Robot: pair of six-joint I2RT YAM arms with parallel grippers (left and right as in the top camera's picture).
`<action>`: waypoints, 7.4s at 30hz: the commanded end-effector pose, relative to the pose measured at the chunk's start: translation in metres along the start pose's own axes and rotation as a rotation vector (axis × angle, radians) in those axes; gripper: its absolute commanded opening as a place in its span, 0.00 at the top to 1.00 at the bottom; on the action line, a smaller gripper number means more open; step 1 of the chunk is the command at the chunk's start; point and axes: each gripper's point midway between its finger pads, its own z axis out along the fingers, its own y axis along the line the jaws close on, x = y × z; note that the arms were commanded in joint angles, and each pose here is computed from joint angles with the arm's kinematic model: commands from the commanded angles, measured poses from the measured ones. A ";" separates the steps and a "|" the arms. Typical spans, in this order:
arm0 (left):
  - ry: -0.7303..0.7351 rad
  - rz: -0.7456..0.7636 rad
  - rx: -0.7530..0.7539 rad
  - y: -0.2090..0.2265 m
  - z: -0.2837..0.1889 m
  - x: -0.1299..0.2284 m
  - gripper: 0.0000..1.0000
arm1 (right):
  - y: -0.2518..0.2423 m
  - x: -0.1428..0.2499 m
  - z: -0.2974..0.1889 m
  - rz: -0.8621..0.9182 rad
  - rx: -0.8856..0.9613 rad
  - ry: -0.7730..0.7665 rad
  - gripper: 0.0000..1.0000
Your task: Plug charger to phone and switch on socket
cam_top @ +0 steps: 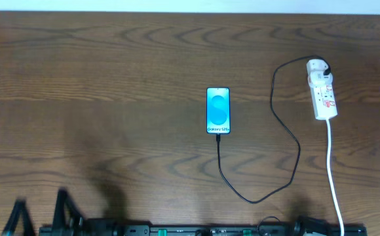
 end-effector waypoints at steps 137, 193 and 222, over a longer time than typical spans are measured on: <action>0.159 0.027 -0.091 0.064 0.147 0.219 0.07 | -0.165 0.351 -0.012 -0.447 -0.062 0.191 0.01; 0.206 0.384 0.069 0.043 0.145 0.228 0.07 | -0.165 0.351 -0.012 -0.447 -0.062 0.191 0.01; 0.208 0.385 0.068 0.044 0.145 0.229 0.07 | -0.165 0.351 -0.012 -0.447 -0.062 0.191 0.01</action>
